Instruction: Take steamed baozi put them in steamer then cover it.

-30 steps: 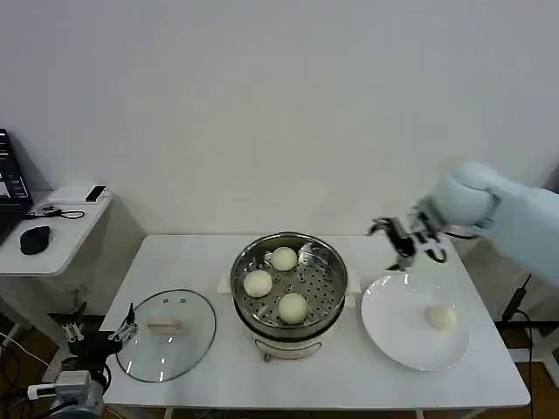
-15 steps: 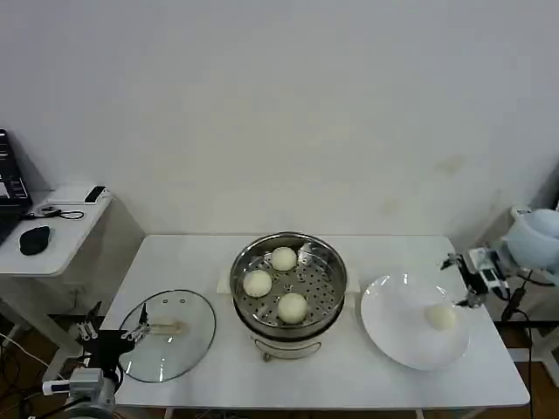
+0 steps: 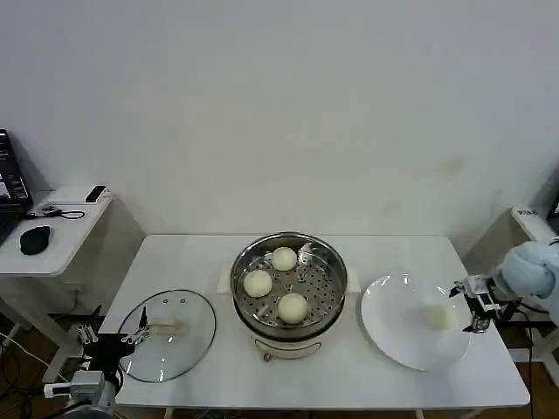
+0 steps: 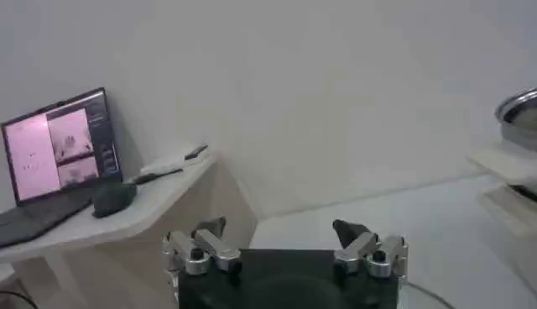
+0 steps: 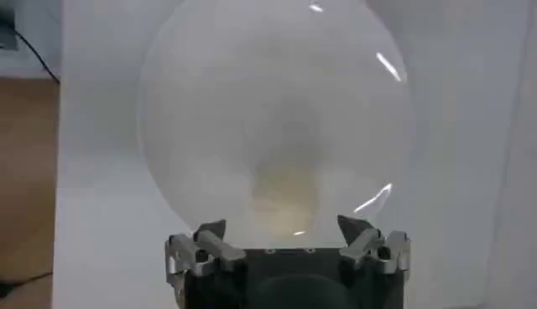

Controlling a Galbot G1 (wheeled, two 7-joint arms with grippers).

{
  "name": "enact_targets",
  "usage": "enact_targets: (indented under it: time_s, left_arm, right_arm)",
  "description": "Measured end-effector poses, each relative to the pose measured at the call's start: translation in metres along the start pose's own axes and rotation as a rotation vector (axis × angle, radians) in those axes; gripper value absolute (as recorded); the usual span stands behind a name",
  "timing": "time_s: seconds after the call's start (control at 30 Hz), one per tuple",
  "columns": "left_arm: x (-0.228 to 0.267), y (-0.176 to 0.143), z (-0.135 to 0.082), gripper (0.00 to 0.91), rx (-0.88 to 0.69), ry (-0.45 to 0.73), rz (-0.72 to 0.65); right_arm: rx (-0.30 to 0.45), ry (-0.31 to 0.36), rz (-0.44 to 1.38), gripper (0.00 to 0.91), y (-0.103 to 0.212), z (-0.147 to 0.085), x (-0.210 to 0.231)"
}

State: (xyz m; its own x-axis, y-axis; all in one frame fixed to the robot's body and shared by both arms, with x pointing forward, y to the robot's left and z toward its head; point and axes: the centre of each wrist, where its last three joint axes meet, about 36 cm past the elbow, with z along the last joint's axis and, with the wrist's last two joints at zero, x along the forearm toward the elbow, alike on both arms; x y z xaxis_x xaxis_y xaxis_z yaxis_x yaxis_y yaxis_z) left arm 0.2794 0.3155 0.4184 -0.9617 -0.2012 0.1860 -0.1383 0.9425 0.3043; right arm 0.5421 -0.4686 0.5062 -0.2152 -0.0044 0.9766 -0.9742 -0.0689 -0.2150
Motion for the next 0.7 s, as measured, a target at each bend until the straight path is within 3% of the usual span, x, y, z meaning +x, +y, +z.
enact_targets:
  time_s: [0.5, 0.6, 0.7]
  left_arm:
    - [-0.001, 0.004, 0.002, 0.907, -0.005, 0.005, -0.013]
    - [-0.001, 0.005, 0.003, 0.907, -0.006, 0.009, -0.016]
    - [-0.001, 0.005, 0.004, 0.907, -0.005, 0.01, -0.017]
  right_arm:
    - [-0.058, -0.017, -0.002, 0.907, -0.016, 0.001, -0.044]
    - [-0.063, -0.015, -0.011, 0.806, -0.017, -0.002, -0.051]
    - [-0.066, -0.011, -0.021, 0.766, -0.017, -0.004, -0.056]
